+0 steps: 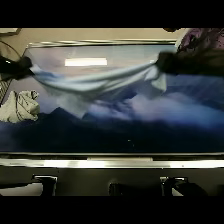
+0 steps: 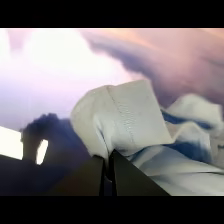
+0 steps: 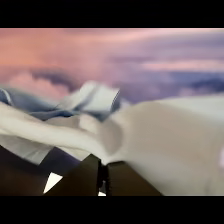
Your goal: Fold the clothes and pants, and hang the long-sleeved shirts on hangers.
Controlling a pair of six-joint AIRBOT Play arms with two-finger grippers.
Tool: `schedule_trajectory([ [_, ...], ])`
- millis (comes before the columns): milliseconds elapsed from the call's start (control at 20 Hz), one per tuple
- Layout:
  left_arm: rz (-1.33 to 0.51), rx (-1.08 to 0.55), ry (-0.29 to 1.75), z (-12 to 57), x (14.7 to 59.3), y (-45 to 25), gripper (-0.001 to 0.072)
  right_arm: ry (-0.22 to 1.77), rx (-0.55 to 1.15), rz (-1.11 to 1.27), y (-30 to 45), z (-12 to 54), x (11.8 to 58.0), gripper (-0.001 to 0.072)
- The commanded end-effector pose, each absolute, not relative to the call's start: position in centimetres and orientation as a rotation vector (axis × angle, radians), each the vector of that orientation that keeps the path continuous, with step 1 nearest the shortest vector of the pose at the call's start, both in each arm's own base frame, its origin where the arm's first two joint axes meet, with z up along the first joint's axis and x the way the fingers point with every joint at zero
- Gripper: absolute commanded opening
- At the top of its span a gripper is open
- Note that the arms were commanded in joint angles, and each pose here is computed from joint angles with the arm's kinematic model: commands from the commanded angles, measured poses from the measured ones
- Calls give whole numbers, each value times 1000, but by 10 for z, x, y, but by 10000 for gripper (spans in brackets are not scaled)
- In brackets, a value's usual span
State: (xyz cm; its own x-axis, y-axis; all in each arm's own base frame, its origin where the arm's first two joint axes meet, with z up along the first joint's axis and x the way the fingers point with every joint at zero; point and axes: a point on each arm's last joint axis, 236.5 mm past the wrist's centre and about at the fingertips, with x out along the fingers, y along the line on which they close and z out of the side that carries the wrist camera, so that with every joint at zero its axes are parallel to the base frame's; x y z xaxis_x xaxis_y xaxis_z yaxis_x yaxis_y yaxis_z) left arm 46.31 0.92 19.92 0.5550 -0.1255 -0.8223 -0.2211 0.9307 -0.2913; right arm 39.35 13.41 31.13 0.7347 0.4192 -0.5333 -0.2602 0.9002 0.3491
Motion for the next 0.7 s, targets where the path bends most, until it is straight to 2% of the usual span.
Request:
schedule_trajectory([
  [0, 46, -357, 726, 319, 404, 14, 20, 345, 168, 242, 80, 445, 327, 37],
  [150, 57, -386, 534, 391, 332, 8, 21, 159, 178, 189, 52, 498, 259, 38],
  [300, 160, -440, 378, 432, 274, 25, 20, 91, 211, 108, 27, 514, 229, 38],
  [450, 199, -470, 306, 447, 256, 33, 20, 191, 203, 91, 30, 488, 257, 38],
  [650, 231, -469, 474, 389, 297, 38, 20, 490, 196, 88, 54, 388, 351, 39],
])
